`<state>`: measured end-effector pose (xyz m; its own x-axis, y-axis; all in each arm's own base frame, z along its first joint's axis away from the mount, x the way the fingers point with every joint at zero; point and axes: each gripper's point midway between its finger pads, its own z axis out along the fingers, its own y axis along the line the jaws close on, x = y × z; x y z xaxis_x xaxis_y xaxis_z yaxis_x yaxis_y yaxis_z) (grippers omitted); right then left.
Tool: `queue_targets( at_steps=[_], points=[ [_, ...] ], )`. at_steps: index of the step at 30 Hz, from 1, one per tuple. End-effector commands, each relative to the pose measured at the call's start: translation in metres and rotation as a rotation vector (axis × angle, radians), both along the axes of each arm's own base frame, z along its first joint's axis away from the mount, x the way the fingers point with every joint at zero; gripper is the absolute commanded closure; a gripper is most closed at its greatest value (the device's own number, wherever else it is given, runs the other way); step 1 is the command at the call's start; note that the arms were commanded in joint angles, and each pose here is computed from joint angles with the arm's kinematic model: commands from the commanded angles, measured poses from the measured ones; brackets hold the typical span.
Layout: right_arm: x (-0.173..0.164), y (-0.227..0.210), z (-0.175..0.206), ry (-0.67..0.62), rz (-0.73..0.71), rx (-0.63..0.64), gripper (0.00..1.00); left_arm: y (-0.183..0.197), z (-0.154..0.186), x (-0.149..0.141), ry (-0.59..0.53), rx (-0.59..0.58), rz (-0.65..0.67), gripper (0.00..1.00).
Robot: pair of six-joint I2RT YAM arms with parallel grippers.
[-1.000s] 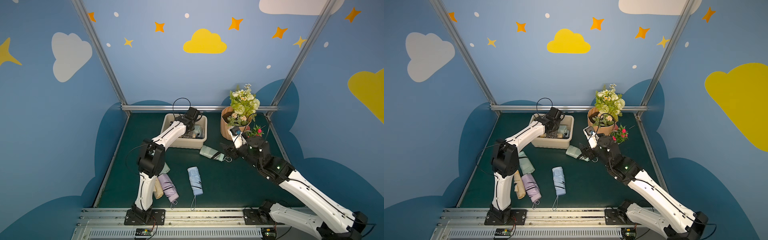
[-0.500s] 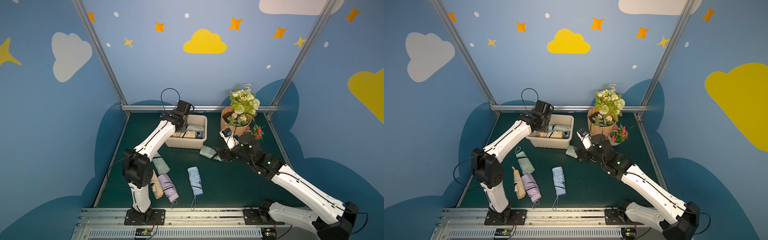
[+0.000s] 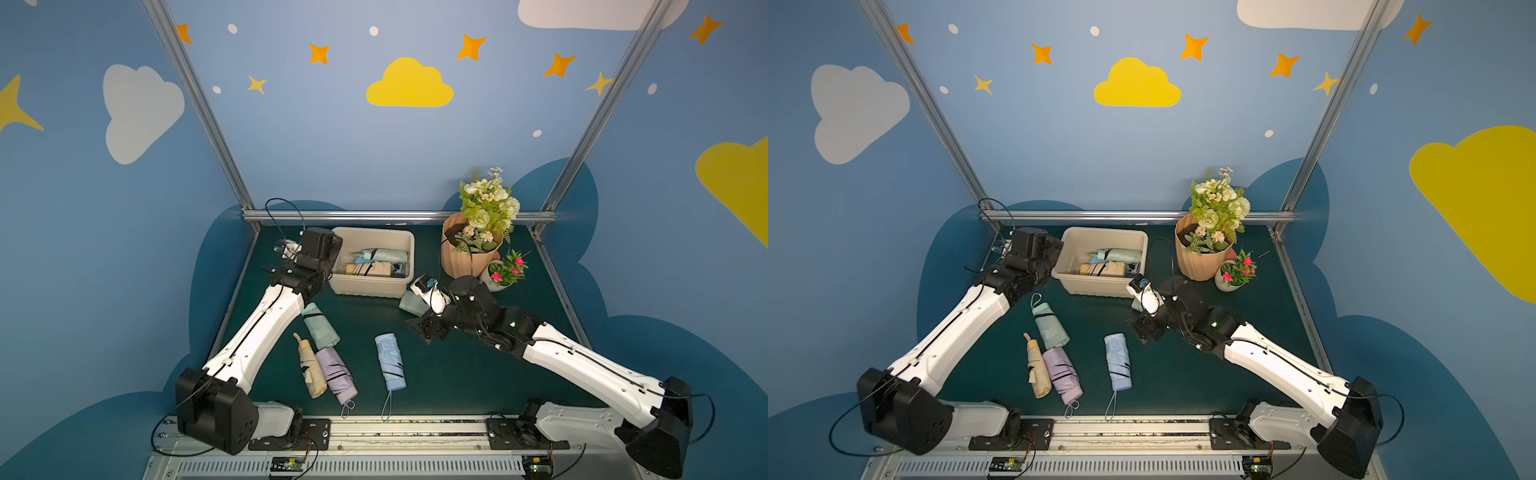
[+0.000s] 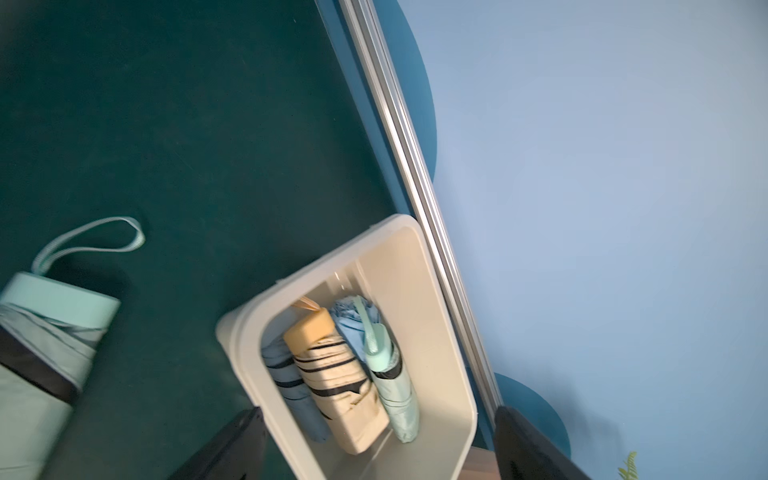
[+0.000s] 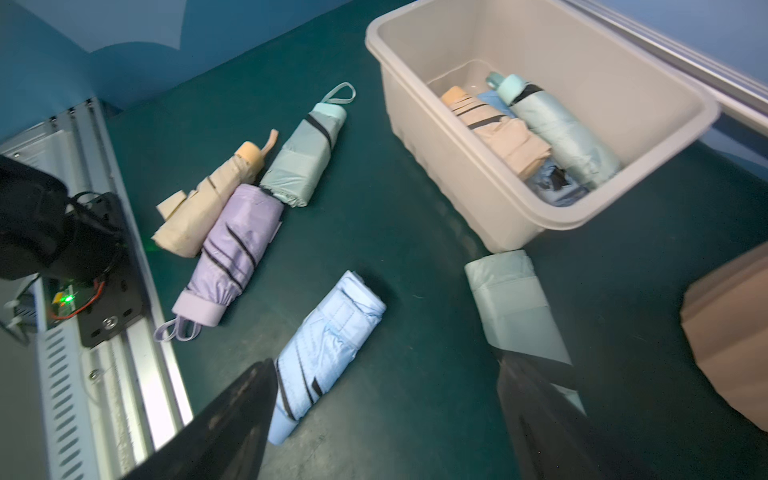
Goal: Put the umbrella into the storage box
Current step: Adjust the umbrella at the center of the board.
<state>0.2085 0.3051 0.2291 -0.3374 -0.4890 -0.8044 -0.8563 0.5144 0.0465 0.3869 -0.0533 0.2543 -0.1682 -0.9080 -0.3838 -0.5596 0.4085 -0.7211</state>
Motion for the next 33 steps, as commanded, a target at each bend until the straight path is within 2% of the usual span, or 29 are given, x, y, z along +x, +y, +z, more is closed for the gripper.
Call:
queue_targets(
  at_steps=[1,4,7,10,14,18,23,27,33],
  points=[
    [-0.013,0.003,-0.015,0.057,0.045,-0.029,0.11,0.008,0.003,-0.021,-0.021,0.105,-0.142,0.10],
    [-0.002,-0.003,-0.015,0.050,-0.037,-0.039,0.11,0.009,-0.003,-0.049,0.030,0.166,-0.240,0.10],
    [0.022,-0.019,-0.005,-0.015,-0.187,-0.053,0.10,0.008,-0.022,-0.090,0.148,0.214,-0.332,0.10],
    [0.037,-0.033,0.004,-0.049,-0.256,-0.054,0.09,0.007,-0.042,-0.131,0.219,0.248,-0.398,0.11],
    [0.048,-0.052,0.007,-0.049,-0.317,-0.071,0.10,-0.008,-0.061,-0.168,0.239,0.190,-0.479,0.16],
    [0.053,-0.069,0.001,-0.047,-0.357,-0.109,0.09,-0.028,-0.082,-0.201,0.339,0.138,-0.566,0.18],
    [0.047,-0.077,0.001,-0.041,-0.348,-0.069,0.10,-0.074,-0.099,-0.224,0.415,0.141,-0.768,0.18],
    [0.038,-0.084,0.003,-0.050,-0.357,0.002,0.09,-0.107,-0.118,-0.241,0.510,0.187,-0.941,0.17],
    [0.025,-0.096,0.006,-0.077,-0.355,0.070,0.08,-0.148,-0.134,-0.246,0.550,0.255,-1.109,0.13]
  ],
)
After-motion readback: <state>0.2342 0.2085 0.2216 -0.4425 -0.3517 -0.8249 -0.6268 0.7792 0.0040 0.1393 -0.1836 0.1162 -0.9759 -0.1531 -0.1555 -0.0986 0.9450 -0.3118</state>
